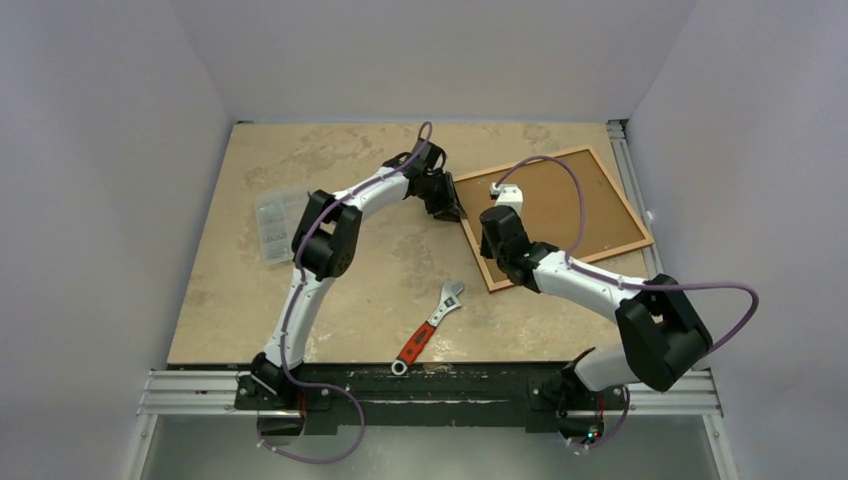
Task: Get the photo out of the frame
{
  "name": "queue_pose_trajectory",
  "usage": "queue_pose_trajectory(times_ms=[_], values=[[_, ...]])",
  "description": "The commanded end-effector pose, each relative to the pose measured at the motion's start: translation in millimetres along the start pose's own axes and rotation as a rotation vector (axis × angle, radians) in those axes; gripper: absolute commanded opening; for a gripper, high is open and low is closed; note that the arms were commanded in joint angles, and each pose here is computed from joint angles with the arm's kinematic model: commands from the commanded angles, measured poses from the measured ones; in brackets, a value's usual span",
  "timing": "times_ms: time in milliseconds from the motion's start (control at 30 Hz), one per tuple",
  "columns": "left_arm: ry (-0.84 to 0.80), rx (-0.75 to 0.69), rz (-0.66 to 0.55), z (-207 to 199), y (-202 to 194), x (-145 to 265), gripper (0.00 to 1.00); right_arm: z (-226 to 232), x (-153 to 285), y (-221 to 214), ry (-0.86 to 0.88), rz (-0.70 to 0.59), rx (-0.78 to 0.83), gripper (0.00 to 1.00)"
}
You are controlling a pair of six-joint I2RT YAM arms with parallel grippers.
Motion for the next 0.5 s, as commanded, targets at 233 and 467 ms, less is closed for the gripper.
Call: queue_pose_trajectory(times_ms=[233, 467], values=[[-0.048, -0.024, 0.06, -8, -10, -3, 0.0, -6, 9, 15, -0.022, -0.007, 0.005, 0.0], [-0.048, -0.025, 0.058, -8, -10, -3, 0.0, -7, 29, 7, 0.058, -0.017, 0.026, 0.0]])
Point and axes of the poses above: each gripper's point midway between its finger pads, its own x axis back along the fingers, its own z axis along the line the jaws close on, y = z × x, the point moved 2 cm from there along x, back along the fingers, and after that the axes turned 10 degrees about x, right-handed, at the moved point
